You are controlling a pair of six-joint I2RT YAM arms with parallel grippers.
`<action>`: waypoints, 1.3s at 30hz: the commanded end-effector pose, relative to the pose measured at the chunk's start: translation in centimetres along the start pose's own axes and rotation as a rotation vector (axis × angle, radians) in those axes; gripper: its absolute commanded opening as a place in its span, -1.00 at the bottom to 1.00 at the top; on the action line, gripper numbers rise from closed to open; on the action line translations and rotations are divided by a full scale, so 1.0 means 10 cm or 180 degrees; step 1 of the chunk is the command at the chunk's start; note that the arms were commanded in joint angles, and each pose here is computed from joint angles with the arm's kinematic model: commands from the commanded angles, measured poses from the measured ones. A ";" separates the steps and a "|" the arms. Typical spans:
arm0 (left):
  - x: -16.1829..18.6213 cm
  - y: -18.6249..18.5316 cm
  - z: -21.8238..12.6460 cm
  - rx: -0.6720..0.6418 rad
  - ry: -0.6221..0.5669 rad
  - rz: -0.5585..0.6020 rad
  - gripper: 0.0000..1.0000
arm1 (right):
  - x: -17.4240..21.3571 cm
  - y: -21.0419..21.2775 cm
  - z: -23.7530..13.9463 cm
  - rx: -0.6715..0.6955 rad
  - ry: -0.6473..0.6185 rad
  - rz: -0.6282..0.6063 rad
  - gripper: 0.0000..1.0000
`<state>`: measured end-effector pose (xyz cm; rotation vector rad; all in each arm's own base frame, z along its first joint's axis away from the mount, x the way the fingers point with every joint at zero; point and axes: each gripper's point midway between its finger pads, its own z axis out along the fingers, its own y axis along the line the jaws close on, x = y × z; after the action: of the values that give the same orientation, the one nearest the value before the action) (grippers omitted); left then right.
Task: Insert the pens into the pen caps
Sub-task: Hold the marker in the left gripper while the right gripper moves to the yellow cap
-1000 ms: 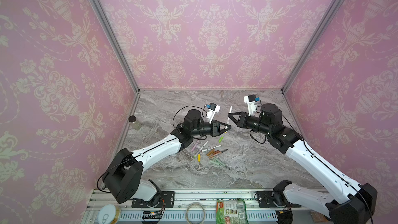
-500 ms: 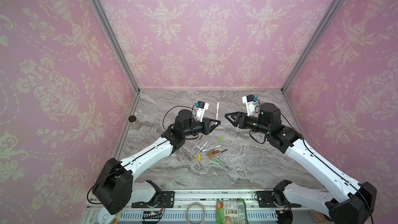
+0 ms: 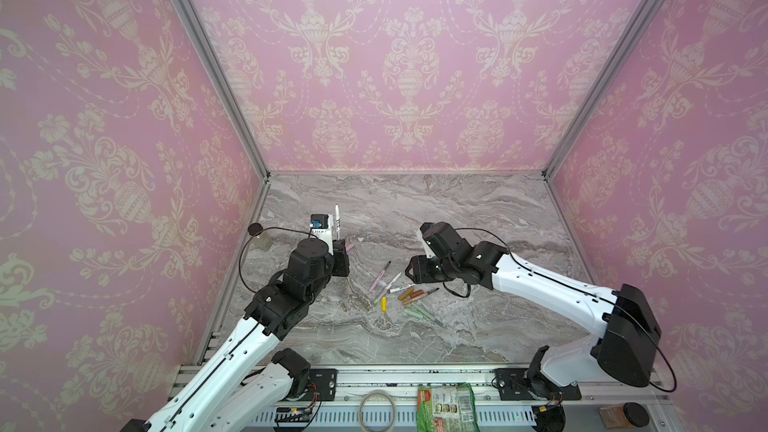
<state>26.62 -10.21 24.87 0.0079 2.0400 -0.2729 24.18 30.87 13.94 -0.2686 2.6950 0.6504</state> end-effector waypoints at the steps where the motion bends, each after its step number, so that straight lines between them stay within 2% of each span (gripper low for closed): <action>1: 0.26 0.31 -0.10 -0.0408 0.0222 0.0157 -0.86 | 0.11 0.23 0.15 0.0059 0.0190 -0.0125 0.01; 5: 0.39 0.32 -0.22 -0.0280 0.0255 0.0018 -0.88 | 0.29 0.37 0.46 0.0151 0.0469 -0.0283 -0.04; 10: 0.41 0.36 -0.36 -0.0224 0.0123 -0.0102 -0.86 | 0.38 0.36 0.73 0.0185 0.0569 -0.0238 -0.12; 17: 0.36 0.35 -0.39 -0.0188 0.0055 -0.0037 -0.86 | 0.49 0.29 1.02 0.0292 0.0707 -0.0200 -0.16; 25: 0.33 0.30 -0.35 -0.0133 0.0031 -0.0042 -0.86 | 0.54 0.22 1.19 0.0392 0.0763 -0.0187 -0.22; 39: 0.31 0.31 -0.34 -0.0162 0.0017 0.0022 -0.86 | 0.48 0.27 1.28 0.0390 0.0747 -0.0183 -0.24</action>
<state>22.29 -7.11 23.29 -0.0299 2.0495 -0.2518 22.64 38.42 2.79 -0.4238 2.9201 0.4744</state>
